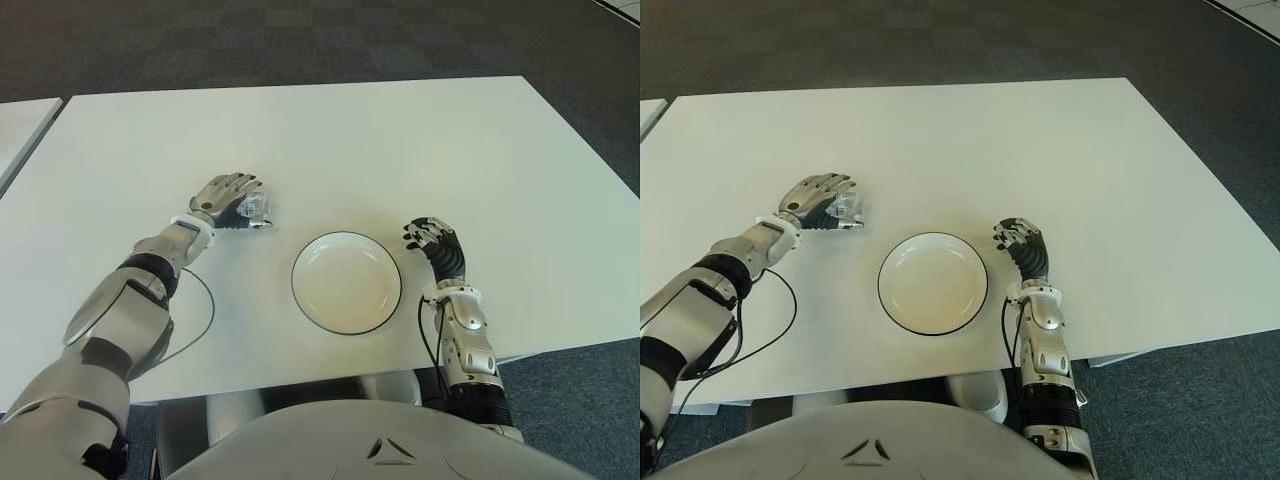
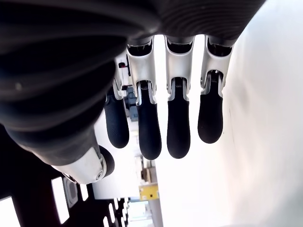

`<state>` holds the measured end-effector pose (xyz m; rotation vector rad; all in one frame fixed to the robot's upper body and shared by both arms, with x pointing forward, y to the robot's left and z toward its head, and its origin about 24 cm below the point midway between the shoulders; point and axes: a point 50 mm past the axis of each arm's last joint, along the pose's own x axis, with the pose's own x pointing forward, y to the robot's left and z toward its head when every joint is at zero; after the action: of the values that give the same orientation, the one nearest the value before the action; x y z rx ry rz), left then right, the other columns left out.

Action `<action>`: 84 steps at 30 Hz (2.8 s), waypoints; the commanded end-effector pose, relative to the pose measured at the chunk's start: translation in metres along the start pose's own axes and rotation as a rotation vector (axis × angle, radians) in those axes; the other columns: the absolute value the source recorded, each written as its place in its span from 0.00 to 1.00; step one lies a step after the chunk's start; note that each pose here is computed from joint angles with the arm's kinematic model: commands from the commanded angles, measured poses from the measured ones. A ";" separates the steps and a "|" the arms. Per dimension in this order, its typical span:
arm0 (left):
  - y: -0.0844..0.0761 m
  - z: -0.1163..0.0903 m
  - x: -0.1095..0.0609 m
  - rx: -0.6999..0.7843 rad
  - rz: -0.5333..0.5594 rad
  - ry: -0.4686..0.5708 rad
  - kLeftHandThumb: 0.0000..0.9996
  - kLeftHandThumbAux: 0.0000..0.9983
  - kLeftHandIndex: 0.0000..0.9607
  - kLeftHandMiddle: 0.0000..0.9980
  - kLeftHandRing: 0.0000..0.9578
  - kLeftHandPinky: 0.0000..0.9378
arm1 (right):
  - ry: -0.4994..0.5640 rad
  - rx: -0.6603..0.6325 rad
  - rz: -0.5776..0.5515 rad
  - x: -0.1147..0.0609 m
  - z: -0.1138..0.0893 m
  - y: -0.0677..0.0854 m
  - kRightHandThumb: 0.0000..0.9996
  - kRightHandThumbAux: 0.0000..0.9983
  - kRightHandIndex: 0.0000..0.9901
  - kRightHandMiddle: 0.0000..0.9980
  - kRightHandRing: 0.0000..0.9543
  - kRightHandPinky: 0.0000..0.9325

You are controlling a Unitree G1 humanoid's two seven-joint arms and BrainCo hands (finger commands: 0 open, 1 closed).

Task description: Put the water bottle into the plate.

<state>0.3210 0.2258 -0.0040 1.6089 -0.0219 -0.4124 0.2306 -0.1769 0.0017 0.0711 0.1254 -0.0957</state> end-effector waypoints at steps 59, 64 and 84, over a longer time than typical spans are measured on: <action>-0.049 -0.019 -0.024 -0.398 -0.137 0.503 0.85 0.67 0.41 0.53 0.86 0.92 | 0.023 0.002 -0.007 -0.005 -0.006 -0.004 0.70 0.74 0.43 0.49 0.53 0.58; -0.048 -0.017 -0.023 -0.413 -0.115 0.493 0.85 0.67 0.41 0.54 0.89 0.93 | 0.021 0.002 -0.006 -0.005 -0.005 -0.004 0.70 0.74 0.43 0.49 0.53 0.58; -0.046 -0.015 -0.021 -0.438 -0.098 0.469 0.85 0.67 0.41 0.54 0.91 0.92 | 0.024 0.015 0.002 -0.003 -0.006 -0.004 0.70 0.74 0.43 0.48 0.51 0.55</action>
<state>0.3210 0.2530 -0.0099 1.2449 0.3423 0.0040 0.2257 -0.1804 -0.0021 0.0750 0.1408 -0.0972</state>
